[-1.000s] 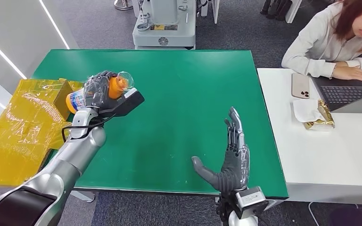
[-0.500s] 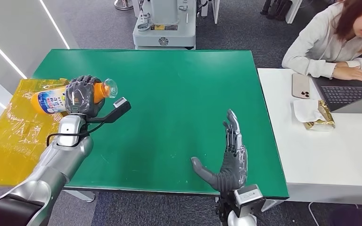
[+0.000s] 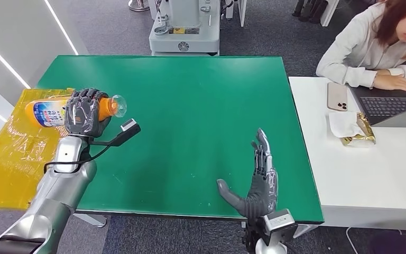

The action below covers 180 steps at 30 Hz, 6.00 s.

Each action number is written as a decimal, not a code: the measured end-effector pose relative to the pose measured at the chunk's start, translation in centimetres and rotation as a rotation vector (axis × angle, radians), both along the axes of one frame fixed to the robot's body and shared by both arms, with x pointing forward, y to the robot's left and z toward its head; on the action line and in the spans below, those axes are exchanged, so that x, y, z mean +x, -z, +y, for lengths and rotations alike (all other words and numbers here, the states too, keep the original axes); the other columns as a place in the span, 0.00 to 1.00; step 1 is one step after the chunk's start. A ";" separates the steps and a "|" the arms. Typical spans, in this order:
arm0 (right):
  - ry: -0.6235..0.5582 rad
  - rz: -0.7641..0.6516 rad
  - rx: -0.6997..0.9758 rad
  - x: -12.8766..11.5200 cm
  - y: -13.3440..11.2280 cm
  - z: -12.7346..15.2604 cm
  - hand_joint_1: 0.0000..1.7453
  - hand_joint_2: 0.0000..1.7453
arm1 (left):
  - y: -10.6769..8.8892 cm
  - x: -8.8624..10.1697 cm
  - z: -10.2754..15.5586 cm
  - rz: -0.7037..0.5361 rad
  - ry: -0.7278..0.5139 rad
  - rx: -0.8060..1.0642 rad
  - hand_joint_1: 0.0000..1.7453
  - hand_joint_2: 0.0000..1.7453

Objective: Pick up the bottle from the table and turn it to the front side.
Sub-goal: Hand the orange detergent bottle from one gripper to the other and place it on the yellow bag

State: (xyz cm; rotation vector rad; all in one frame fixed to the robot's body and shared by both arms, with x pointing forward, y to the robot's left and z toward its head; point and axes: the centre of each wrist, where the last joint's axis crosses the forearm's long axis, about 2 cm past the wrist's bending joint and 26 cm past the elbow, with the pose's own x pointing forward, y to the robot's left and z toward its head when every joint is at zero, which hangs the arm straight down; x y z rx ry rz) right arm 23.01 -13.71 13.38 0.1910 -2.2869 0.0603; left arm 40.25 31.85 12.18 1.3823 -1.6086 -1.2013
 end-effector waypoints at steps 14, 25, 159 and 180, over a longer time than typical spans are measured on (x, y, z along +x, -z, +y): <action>0.005 0.036 -0.005 -0.5 1.2 -0.8 0.00 1.00 | 3.7 -2.8 3.0 0.110 -0.130 0.112 1.00 1.00; 0.005 0.040 -0.012 -0.4 1.3 -1.1 0.00 1.00 | 5.6 -4.1 4.5 0.194 -0.249 0.134 1.00 1.00; -0.028 0.048 -0.111 -0.7 0.4 -3.2 0.00 1.00 | 5.2 -1.7 0.6 0.724 -0.066 0.154 0.00 1.00; -0.016 0.072 -0.090 0.1 0.0 -2.9 0.00 1.00 | 3.8 -0.3 -2.5 0.919 -0.216 -0.022 0.00 0.00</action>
